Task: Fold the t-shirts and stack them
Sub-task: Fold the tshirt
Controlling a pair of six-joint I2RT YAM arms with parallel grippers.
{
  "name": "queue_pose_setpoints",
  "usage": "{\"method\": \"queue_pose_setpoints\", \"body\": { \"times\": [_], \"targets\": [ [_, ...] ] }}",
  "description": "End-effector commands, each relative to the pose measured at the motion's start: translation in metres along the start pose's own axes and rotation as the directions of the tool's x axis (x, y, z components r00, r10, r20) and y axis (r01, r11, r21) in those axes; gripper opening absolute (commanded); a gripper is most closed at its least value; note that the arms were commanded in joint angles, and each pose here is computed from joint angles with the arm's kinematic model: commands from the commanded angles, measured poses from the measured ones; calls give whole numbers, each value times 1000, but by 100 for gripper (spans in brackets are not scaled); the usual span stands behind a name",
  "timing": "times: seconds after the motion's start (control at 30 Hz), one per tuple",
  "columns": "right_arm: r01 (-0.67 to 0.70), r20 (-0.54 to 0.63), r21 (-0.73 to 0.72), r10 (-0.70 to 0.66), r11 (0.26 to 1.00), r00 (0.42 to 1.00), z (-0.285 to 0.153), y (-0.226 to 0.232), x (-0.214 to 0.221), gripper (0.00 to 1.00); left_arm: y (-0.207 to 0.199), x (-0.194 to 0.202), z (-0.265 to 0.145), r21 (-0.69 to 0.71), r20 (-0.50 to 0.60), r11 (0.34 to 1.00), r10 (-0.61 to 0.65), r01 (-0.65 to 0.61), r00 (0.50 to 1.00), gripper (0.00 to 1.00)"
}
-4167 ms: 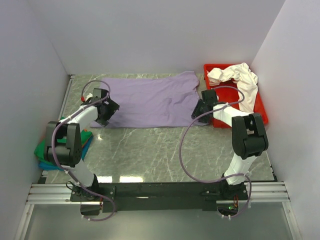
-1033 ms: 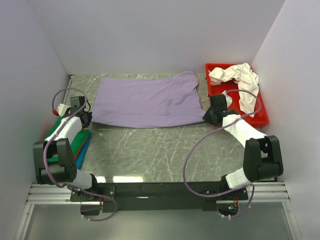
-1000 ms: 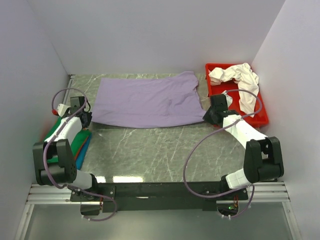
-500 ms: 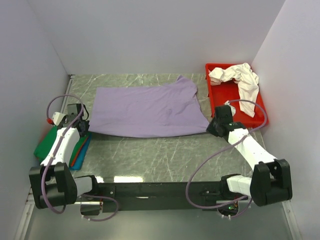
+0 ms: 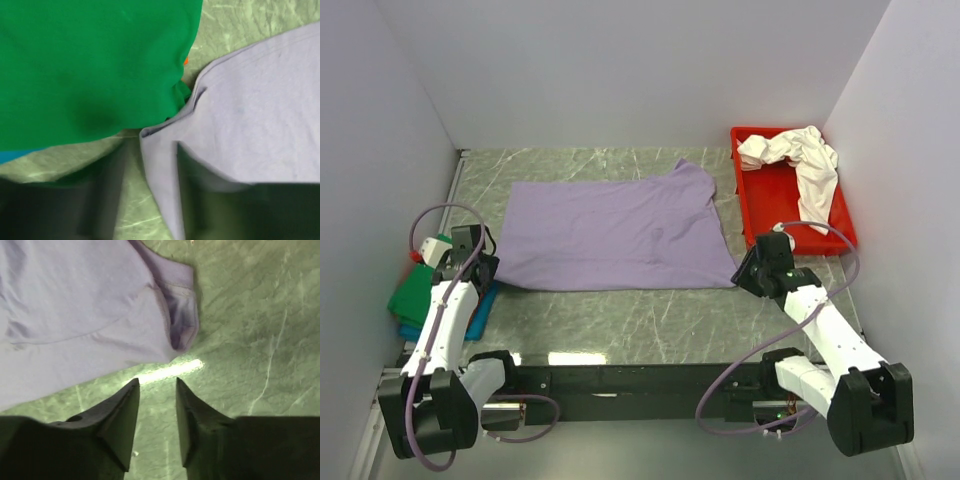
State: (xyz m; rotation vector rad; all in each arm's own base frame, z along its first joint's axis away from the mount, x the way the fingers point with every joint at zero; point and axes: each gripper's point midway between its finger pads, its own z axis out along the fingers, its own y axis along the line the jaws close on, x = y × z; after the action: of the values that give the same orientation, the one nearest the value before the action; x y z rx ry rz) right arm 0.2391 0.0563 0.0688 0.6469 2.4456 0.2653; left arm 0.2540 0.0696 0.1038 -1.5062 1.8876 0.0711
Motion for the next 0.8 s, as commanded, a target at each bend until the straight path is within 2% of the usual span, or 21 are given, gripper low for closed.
{"method": "queue_pose_setpoints", "body": {
  "times": [0.0,0.07,0.13,0.2,0.37,0.5,0.63,0.77],
  "targets": [
    [7,73,-32,-4,999,997,-17,15,-28,44,-2,-6,-9,40,20,999,12,-13,1000,54],
    [27,103,-60,-21,998,994,-23,29,-40,45,-10,-11,-15,73,24,997,13,-15,1000,72],
    [53,118,-51,-47,997,992,-21,39,-46,45,-23,-19,-25,120,28,993,13,-16,1000,76],
    [66,137,-73,-56,995,989,-20,55,-59,45,-34,-21,-30,159,19,987,27,-30,999,77],
    [120,102,-110,-109,987,989,3,96,-56,45,-75,-13,-40,299,-52,954,47,-29,998,74],
    [122,83,-148,-111,981,990,25,124,-48,45,-88,13,-35,275,-71,960,81,-59,994,74],
    [112,37,-126,-108,986,993,54,131,-29,45,-96,46,-30,272,-120,958,133,-96,984,75],
    [87,-10,-81,-88,993,996,76,114,-8,45,-93,66,-21,272,-153,957,146,-100,977,75]
  ]
}}
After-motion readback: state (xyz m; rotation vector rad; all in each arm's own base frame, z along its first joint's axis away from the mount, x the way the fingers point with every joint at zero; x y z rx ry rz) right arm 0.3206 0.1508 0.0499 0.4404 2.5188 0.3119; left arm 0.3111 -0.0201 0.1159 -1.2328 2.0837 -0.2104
